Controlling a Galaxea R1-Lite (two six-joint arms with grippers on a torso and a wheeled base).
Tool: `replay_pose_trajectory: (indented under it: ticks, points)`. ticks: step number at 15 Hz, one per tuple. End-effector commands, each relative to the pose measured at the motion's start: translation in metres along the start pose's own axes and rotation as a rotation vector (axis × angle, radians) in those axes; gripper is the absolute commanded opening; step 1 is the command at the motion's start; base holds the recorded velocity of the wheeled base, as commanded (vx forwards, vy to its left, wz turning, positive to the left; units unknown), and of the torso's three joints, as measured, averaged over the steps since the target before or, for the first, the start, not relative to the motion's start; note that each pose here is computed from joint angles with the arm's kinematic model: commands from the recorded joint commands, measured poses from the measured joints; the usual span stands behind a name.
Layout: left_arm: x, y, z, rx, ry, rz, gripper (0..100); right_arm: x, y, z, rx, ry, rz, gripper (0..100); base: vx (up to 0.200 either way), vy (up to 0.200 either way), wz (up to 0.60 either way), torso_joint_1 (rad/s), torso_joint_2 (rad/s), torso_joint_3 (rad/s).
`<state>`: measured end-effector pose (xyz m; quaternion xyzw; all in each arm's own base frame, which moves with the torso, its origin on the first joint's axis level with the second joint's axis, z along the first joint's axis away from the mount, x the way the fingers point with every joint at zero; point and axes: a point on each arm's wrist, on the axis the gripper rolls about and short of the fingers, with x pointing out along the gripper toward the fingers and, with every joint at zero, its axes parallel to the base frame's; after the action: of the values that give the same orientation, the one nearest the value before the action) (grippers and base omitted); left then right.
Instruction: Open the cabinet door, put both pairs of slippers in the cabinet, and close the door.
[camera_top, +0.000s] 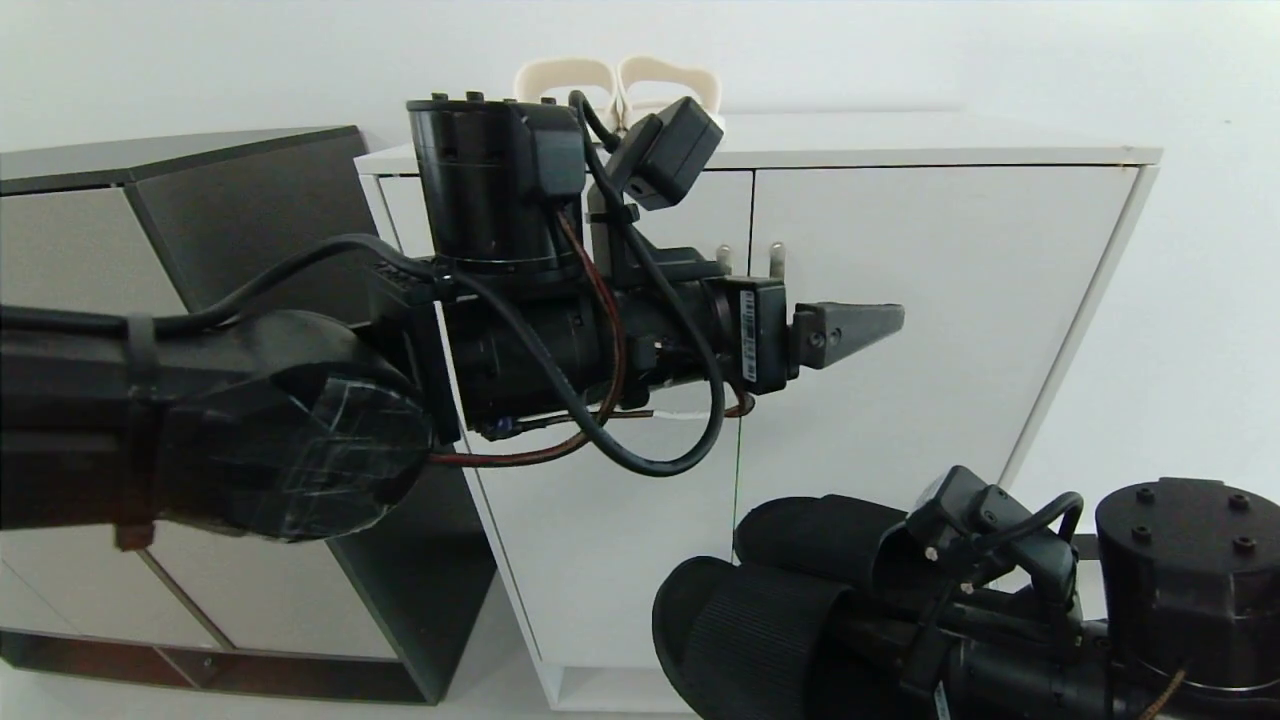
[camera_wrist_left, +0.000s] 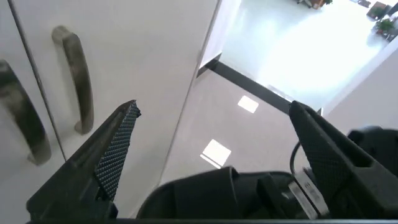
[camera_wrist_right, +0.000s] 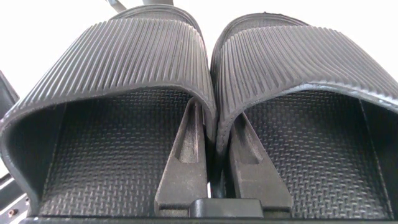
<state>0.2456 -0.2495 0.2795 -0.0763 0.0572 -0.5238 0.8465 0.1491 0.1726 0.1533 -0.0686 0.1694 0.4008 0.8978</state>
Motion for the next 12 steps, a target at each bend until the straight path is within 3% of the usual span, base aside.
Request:
replay_pose_trajectory:
  ticks: [1, 3, 7, 12]
  points:
    - [0.013, 0.010, -0.007, -0.013, 0.016, 0.009, 100, 0.000, 0.000, 0.000, 0.000, 0.001, 0.000, 0, 0.000, 0.000, 0.00, 0.000, 0.00, 0.000]
    - [0.010, 0.018, -0.003, -0.028, 0.010, 0.001, 100, 0.001, 0.000, -0.001, 0.000, 0.005, 0.000, 0, 0.000, 0.000, 0.00, 0.000, 0.00, 0.000]
    - [0.001, 0.028, 0.005, -0.122, 0.012, -0.064, 100, 0.005, 0.000, -0.003, 0.001, 0.022, 0.003, 0, 0.000, 0.000, 0.00, 0.000, 0.00, 0.000]
    - [0.013, 0.039, -0.002, -0.134, 0.007, -0.001, 100, 0.005, 0.000, -0.003, 0.001, 0.021, 0.004, 0, 0.000, 0.000, 0.00, 0.000, 0.00, 0.000]
